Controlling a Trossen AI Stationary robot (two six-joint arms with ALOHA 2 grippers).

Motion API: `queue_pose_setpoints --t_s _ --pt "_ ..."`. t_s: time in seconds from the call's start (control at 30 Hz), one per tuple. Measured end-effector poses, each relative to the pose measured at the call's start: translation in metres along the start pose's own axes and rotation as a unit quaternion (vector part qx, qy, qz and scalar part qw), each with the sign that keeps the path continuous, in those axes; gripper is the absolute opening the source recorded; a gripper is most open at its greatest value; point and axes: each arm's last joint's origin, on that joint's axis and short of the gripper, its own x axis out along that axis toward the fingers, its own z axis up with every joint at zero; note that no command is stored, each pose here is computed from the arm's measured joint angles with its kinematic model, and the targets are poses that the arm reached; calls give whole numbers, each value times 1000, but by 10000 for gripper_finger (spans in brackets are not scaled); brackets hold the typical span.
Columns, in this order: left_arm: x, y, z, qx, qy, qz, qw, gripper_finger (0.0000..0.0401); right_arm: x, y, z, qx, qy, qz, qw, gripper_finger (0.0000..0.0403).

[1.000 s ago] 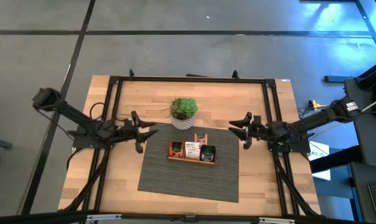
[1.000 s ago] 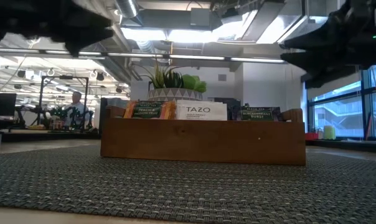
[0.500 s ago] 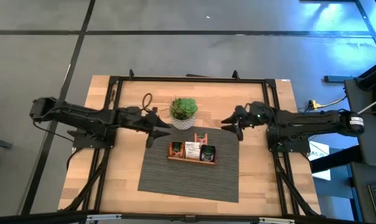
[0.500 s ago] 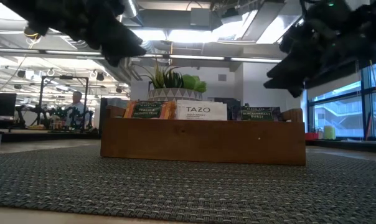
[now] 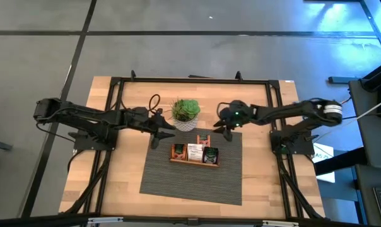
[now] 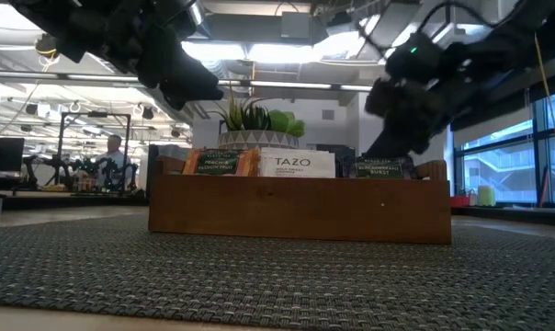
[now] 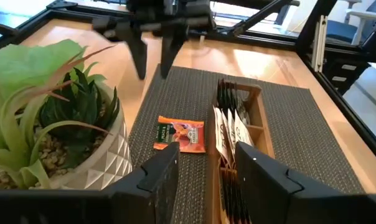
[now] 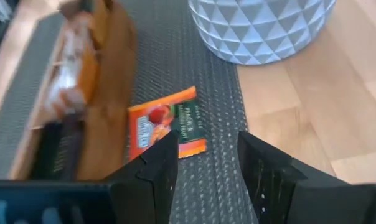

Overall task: Pick & Place Tea
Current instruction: Put the orange tea bag into the left section of the wooden organizer

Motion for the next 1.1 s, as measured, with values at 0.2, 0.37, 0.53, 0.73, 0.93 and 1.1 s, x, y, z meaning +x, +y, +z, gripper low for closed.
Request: queue_pose_setpoints --t_s 0.2,0.37,0.53,0.73,0.93,1.1 --pt "0 0 0 0 2 0 1000 152 31 -8 3 3 20 0 1000 166" --pt "0 0 -2 -1 8 1 1000 150 54 -5 -2 -65 54 13 996 166" --pt "0 0 -4 -2 19 2 1000 152 73 12 -3 -131 70 37 988 166" --pt "0 1 -6 -3 28 3 1000 150 86 26 -10 -156 85 4 984 166" --pt "0 1 -6 -3 28 4 1000 154 87 28 -13 -145 99 -15 984 166" --pt "0 1 -6 -2 28 8 1000 153 86 26 -15 -145 111 -30 983 157"
